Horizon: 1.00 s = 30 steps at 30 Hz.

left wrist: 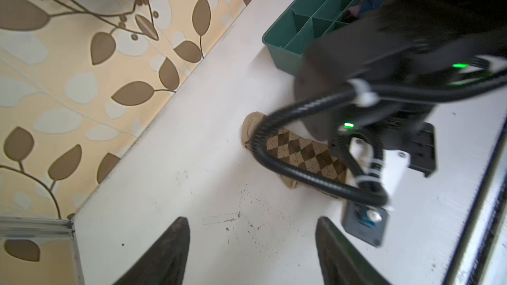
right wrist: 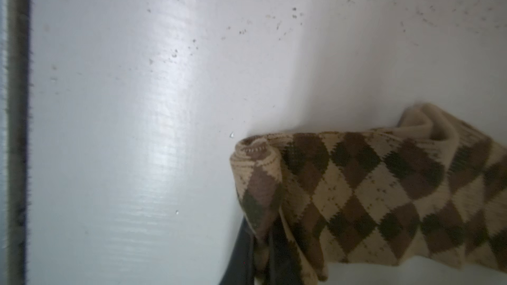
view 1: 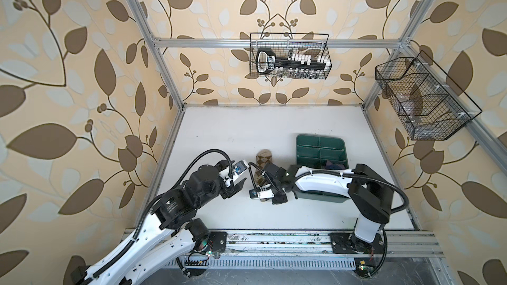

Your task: Roll the socks

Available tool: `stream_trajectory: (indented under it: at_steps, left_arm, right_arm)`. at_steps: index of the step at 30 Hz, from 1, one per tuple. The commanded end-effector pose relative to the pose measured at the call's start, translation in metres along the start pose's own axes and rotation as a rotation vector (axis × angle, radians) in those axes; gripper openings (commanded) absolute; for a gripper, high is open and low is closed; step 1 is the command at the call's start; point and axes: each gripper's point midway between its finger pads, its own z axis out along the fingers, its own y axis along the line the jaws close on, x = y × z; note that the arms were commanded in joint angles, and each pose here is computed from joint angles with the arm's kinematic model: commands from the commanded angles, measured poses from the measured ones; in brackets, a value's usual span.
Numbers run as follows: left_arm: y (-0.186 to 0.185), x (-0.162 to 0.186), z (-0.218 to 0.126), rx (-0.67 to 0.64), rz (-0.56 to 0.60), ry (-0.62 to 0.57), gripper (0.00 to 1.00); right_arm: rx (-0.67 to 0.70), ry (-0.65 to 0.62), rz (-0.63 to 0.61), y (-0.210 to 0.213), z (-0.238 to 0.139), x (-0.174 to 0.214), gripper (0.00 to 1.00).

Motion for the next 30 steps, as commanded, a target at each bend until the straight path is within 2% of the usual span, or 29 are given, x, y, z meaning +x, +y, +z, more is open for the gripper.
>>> stream_trajectory:
  at_steps: [1,5,7,11,14,18,22,27,29,30]
  left_arm:
    - [-0.019,0.002,-0.013,0.148,0.132,0.061,0.73]
    - [-0.044,0.018,0.002,0.301,0.188,0.202,0.72]
    - [-0.064,0.025,0.016,0.341,0.249,0.219,0.73]
    - [-0.113,0.054,0.059,0.342,0.429,0.261,0.74]
    - [-0.142,0.079,0.091,0.359,0.461,0.328,0.71]
    - [-0.148,0.092,0.125,0.289,0.424,0.409,0.64]
    - [-0.15,0.093,0.147,0.235,0.413,0.402,0.62]
    - [-0.135,0.094,0.162,0.104,0.407,0.411,0.55]
    - [-0.134,0.095,0.162,0.098,0.41,0.417,0.49]
    - [-0.138,0.104,0.164,0.113,0.422,0.445,0.43]
  right_arm:
    - [-0.439,0.092,0.157,0.061,0.009,0.026,0.0]
    - [-0.527,0.129,0.202,0.048,0.021,0.028,0.0]
    - [-0.535,0.127,0.218,0.039,0.026,0.028,0.0]
    - [-0.54,0.098,0.248,0.025,0.033,0.025,0.0]
    - [-0.539,0.1,0.246,0.019,0.033,0.025,0.0]
    - [-0.537,0.078,0.247,0.014,0.031,0.021,0.0]
    - [-0.538,0.071,0.244,0.014,0.029,0.02,0.0]
    - [-0.543,0.057,0.24,0.016,0.025,0.019,0.0]
    - [-0.55,0.039,0.24,0.018,0.022,0.017,0.0]
    - [-0.549,0.029,0.239,0.019,0.021,0.016,0.0]
